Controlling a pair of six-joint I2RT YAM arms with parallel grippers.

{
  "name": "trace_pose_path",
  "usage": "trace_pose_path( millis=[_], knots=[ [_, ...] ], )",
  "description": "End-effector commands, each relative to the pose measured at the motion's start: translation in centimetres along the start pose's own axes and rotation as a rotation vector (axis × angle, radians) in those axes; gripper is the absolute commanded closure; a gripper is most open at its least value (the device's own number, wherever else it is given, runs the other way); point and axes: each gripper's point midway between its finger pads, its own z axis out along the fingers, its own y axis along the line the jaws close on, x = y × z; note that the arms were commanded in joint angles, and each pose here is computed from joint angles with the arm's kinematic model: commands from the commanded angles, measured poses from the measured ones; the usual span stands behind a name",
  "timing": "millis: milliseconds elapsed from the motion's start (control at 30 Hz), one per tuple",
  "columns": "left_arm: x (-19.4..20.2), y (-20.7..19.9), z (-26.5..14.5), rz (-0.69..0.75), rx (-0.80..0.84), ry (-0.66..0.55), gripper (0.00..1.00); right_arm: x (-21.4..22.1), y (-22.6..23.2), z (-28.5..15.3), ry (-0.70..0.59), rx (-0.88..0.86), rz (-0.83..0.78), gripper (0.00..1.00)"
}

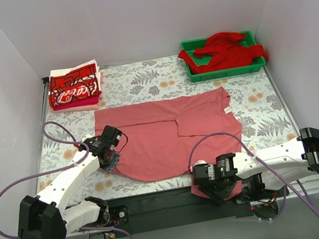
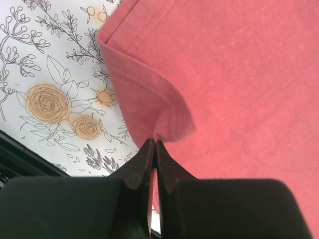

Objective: Fold and stack the t-shirts
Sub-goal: Fold the tshirt

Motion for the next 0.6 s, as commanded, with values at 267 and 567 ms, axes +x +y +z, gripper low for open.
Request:
trace_pose_path(
  millis=[267,567],
  knots=[
    [-0.6,0.9,-0.5,-0.040,-0.018,-0.035,1.00,-0.9,-0.7,-0.2,-0.042,0.065,0.040,0.93],
    [-0.8,0.5,-0.9,-0.056,0.012,-0.034,1.00,-3.2,-2.6,-1.5,-0.145,0.157,0.114,0.99]
  ],
)
